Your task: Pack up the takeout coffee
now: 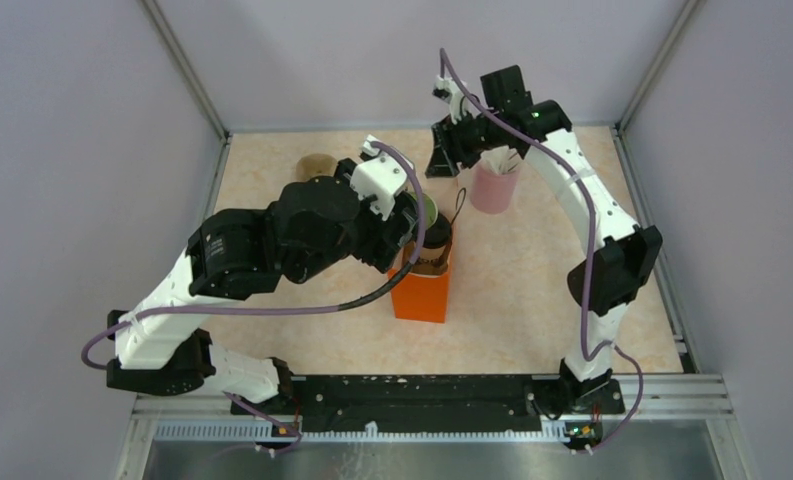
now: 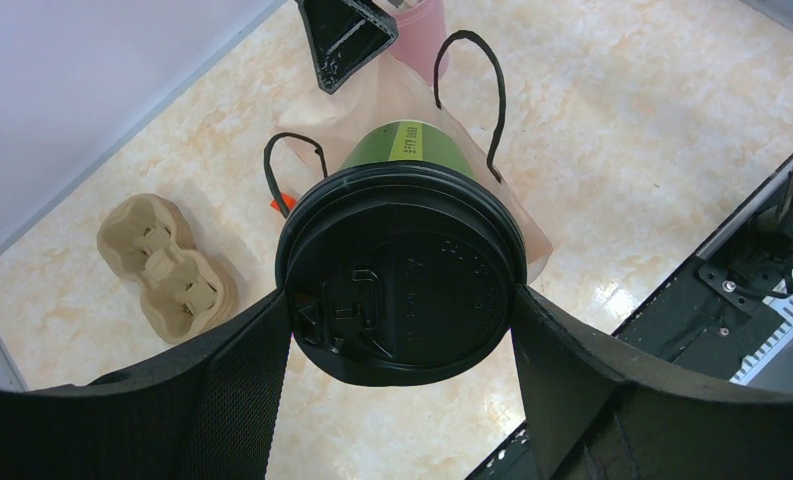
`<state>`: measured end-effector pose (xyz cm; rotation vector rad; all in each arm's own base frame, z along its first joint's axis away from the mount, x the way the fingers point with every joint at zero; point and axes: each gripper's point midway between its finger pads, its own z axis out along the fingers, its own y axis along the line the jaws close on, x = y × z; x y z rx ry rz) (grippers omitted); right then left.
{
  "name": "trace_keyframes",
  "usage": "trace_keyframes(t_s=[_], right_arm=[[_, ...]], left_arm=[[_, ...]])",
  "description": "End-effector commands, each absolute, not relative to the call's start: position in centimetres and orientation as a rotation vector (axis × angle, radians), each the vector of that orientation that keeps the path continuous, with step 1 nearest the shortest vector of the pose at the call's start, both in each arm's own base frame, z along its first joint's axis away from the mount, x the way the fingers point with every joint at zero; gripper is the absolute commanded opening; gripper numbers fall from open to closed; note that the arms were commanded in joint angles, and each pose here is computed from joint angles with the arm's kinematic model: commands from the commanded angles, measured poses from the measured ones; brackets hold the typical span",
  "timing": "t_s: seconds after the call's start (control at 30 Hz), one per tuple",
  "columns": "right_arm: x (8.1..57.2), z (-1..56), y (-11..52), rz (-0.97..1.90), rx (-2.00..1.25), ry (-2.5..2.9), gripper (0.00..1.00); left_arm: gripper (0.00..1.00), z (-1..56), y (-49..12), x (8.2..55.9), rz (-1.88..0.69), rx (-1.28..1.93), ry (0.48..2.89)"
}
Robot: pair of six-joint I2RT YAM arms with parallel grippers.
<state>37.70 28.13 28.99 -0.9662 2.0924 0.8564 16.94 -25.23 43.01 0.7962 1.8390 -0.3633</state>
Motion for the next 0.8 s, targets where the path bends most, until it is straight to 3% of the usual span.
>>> trace_keyframes(t_s=[0.0, 0.2, 0.33, 0.47, 0.77], right_arm=[[37.8, 29.8, 28.3, 0.815, -1.024, 2.04, 0.54], [36.9, 28.4, 28.5, 0.793, -1.07, 2.067, 0.44], [37.4, 28.4, 27.7, 0.726, -1.028, 2.091, 0.16], [37.5, 30.2, 27.4, 0.712, -0.939, 2.083, 0.0], [34.6, 34.4, 25.6, 0.773, -0.458, 1.992, 0.0]], left_arm=[[0.7, 43.9, -24.5, 16.9, -0.377, 0.775, 1.818], [0.7, 44.4, -24.2, 16.8, -0.393, 0.761, 1.806], [0.7, 44.2, -24.3, 16.8, -0.385, 0.775, 1.805], [0.69, 43.8, -24.2, 17.4, -0.34, 0.777, 1.804], [0.66, 44.7, -24.0, 22.1, -0.368, 0.711, 1.783]])
